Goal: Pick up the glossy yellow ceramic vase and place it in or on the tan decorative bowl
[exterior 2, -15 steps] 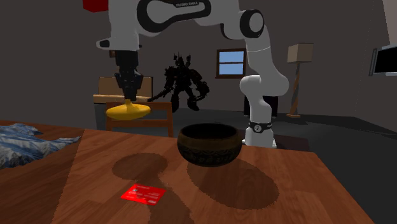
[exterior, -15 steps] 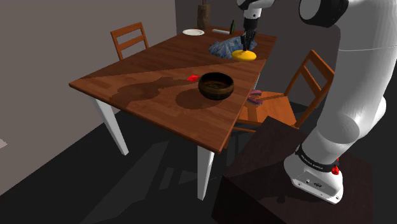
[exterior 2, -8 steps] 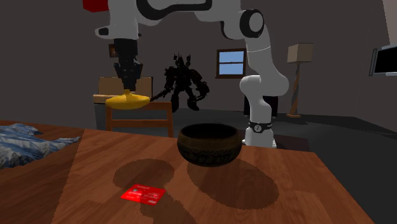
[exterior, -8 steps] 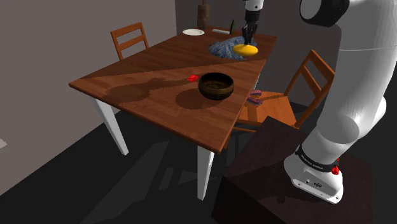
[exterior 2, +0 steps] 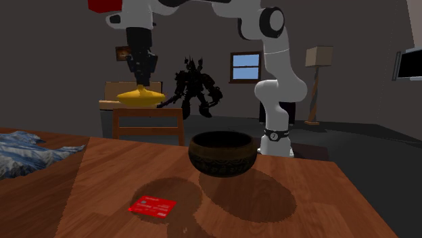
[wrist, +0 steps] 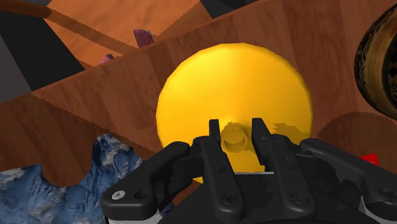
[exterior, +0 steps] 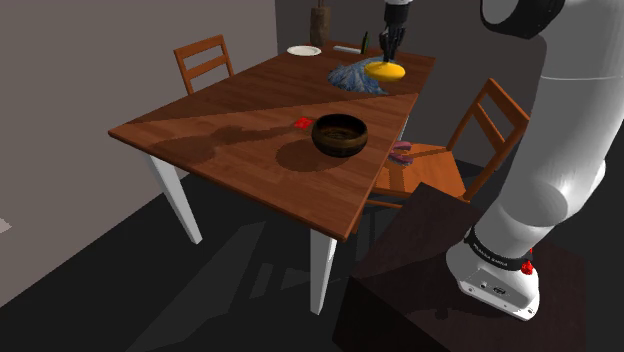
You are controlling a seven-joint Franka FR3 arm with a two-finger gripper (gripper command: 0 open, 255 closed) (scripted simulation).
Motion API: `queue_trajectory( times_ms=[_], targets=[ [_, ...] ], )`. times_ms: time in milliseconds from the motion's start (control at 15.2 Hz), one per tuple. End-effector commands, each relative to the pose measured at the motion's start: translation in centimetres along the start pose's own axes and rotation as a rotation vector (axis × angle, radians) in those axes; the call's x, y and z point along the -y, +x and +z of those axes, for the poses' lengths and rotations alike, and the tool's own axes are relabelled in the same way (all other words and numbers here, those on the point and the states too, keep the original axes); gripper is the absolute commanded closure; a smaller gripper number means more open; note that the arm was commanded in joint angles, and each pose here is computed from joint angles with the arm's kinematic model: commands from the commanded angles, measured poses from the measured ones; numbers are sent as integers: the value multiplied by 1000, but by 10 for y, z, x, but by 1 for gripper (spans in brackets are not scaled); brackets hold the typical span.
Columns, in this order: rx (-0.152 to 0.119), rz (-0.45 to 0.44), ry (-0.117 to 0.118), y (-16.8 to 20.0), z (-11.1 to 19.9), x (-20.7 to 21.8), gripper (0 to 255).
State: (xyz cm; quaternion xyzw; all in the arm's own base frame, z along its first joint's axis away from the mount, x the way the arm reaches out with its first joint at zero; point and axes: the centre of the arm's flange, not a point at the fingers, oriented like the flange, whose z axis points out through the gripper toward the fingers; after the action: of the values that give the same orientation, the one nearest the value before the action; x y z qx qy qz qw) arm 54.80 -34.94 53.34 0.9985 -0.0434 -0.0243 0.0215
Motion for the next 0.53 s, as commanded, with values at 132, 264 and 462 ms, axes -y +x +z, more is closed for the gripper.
queue_trajectory(
  times_ms=[132, 264, 462],
  targets=[
    [0, 0, 0, -8, -6, 50, 255],
    [0, 0, 0, -12, -11, 76, 255],
    [0, 0, 0, -18, -19, 114, 255]
  ],
)
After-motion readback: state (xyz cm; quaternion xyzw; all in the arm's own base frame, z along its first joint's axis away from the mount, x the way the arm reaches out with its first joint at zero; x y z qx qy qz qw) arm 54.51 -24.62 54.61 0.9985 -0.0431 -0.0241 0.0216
